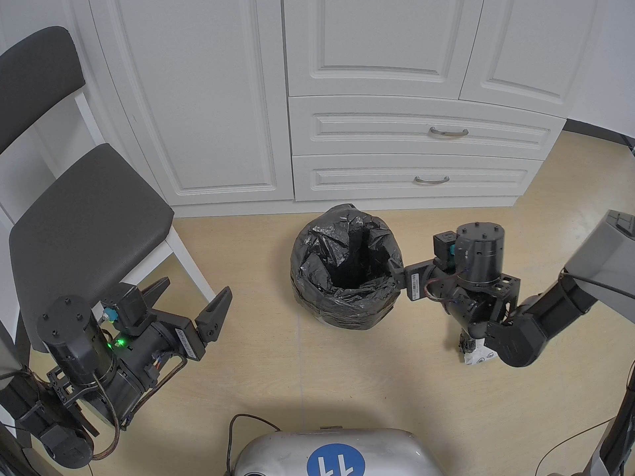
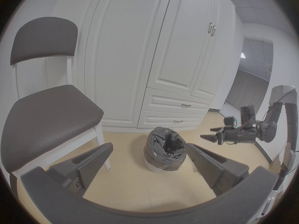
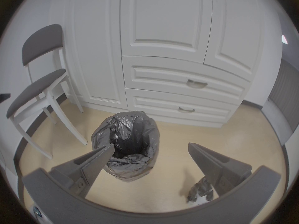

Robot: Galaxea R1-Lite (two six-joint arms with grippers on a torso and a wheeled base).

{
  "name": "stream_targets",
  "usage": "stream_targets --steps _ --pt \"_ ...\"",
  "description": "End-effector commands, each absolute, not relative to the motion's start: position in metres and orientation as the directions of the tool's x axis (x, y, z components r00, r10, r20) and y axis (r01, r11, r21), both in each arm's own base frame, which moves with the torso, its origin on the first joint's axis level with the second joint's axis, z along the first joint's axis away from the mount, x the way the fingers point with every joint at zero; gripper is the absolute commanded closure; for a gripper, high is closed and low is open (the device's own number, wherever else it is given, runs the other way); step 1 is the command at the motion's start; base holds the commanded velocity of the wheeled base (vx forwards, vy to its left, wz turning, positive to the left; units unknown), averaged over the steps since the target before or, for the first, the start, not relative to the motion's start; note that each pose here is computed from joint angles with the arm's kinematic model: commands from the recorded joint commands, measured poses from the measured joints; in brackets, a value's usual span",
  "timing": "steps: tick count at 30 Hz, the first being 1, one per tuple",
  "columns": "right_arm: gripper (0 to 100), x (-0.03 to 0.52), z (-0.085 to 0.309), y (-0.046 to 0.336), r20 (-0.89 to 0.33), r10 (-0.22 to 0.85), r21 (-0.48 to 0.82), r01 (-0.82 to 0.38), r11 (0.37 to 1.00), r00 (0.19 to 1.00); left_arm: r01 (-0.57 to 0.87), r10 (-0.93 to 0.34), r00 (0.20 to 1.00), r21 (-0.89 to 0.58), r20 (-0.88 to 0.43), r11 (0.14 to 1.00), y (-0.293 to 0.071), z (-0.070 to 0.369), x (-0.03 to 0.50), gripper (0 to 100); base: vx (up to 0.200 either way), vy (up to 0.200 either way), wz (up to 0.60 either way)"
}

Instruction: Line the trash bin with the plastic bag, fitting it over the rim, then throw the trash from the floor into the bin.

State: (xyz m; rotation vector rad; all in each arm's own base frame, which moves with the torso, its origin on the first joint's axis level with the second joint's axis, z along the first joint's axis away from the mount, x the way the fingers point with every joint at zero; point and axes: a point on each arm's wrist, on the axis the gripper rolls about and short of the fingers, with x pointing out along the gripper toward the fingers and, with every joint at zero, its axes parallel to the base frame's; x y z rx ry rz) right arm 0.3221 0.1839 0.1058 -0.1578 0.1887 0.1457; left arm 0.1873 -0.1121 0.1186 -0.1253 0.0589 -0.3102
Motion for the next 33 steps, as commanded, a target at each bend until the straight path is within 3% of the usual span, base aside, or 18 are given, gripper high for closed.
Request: stream_targets --steps 1,10,18,26,33 --pt "0 0.29 0.131 0.165 -0.075 0.122 -0.222 -0.136 0.966 0.99 0.311 -0.317 0.947 -0.104 -0.052 0.945 -0.115 0.115 0.188 0 0.0 0.0 0.0" --pt "0 0.283 0.135 0.157 0.018 0.098 -0.212 -0.092 0.973 0.995 0.311 -0.316 0.948 -0.107 -0.036 0.944 -0.116 0.119 0.189 0 0.0 0.0 0.0" --pt "0 0.276 0.144 0.146 0.18 0.105 -0.212 -0.065 0.975 0.978 0.316 -0.321 0.947 -0.103 -0.034 0.943 -0.116 0.119 0.188 0 0.0 0.0 0.0" --pt "0 0.274 0.141 0.119 0.124 0.033 -0.262 0.0 0.965 0.992 0.318 -0.322 0.946 -0.106 -0.022 0.942 -0.117 0.121 0.189 0 0.0 0.0 0.0" --pt "0 0.253 0.155 0.11 0.017 0.038 -0.224 -0.034 0.974 0.999 0.316 -0.319 0.948 -0.109 -0.012 0.942 -0.118 0.124 0.191 0 0.0 0.0 0.0"
